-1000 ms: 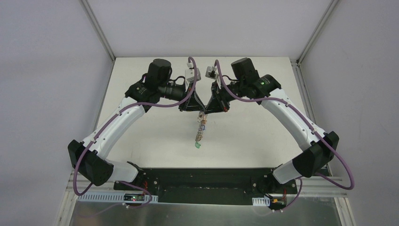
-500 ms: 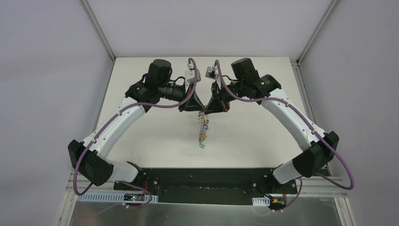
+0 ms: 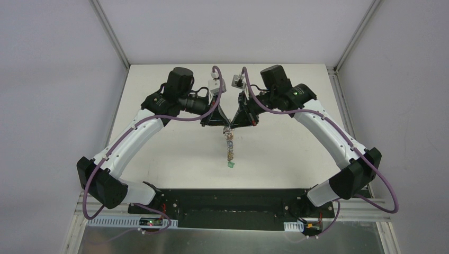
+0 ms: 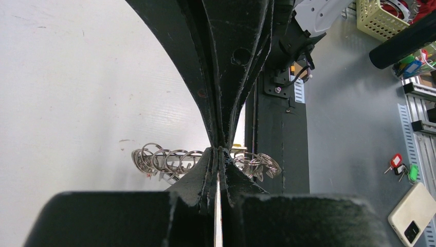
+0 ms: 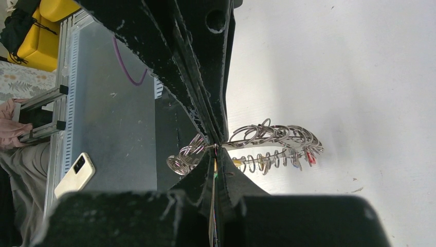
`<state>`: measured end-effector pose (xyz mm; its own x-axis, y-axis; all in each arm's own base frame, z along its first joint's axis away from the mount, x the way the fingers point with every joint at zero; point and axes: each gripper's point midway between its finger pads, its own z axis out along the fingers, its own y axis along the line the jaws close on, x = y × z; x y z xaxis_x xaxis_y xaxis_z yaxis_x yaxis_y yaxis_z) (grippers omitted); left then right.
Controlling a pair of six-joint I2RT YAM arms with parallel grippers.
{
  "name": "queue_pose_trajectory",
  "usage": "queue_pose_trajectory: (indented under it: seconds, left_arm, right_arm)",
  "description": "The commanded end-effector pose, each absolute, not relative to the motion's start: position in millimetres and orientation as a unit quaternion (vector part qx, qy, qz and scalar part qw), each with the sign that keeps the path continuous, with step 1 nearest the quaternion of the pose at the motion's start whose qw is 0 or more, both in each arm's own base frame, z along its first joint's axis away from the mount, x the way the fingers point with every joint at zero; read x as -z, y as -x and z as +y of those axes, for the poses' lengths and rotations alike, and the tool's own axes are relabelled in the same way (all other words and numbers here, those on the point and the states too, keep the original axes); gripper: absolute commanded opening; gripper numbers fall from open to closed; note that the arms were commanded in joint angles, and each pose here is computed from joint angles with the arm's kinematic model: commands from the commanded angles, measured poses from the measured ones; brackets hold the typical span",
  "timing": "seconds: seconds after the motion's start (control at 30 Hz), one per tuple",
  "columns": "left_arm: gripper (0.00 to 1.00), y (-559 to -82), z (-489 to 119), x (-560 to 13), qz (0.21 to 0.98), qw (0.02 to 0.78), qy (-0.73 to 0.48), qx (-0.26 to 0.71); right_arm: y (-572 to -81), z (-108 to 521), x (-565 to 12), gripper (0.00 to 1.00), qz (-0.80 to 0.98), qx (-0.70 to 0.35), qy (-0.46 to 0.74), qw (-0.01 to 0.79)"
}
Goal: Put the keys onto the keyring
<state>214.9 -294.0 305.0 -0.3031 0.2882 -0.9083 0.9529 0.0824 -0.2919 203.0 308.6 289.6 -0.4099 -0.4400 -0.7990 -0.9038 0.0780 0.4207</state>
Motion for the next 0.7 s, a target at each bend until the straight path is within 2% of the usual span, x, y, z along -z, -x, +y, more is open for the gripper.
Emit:
queue_pose_trajectory:
  seconds: [0.0, 0.1, 0.17, 0.3, 0.4, 0.67]
  left_arm:
    - [0.00, -205.8, -297.7, -308.4, 0.640, 0.329, -0.483, 0.499]
    - [0.00, -209.2, -298.1, -316.5, 0.639, 0.343, -0.475, 0.498]
    - [0.00, -212.1, -298.3, -324.4, 0.635, 0.355, -0.469, 0.501]
    - [0.00, -220.1, -300.0, -342.1, 0.626, 0.377, -0.444, 0.518]
    - [0.00, -221.0, -302.2, -349.0, 0.624, 0.375, -0.426, 0.538]
    - [0.00, -224.0, -307.2, -354.6, 0.617, 0.375, -0.398, 0.566]
  right_arm:
    - [-210.4, 311.8, -314.1, 0.00, 0.668, -0.486, 0.489, 0.280]
    - [-213.3, 308.7, -315.3, 0.02, 0.671, -0.486, 0.483, 0.285]
    - [-215.7, 305.0, -317.0, 0.18, 0.671, -0.490, 0.474, 0.291]
    - [-219.1, 295.5, -323.9, 0.34, 0.668, -0.508, 0.451, 0.304]
    - [-223.8, 288.6, -328.9, 0.39, 0.667, -0.522, 0.433, 0.309]
    - [-215.9, 281.6, -341.0, 0.41, 0.639, -0.563, 0.429, 0.300]
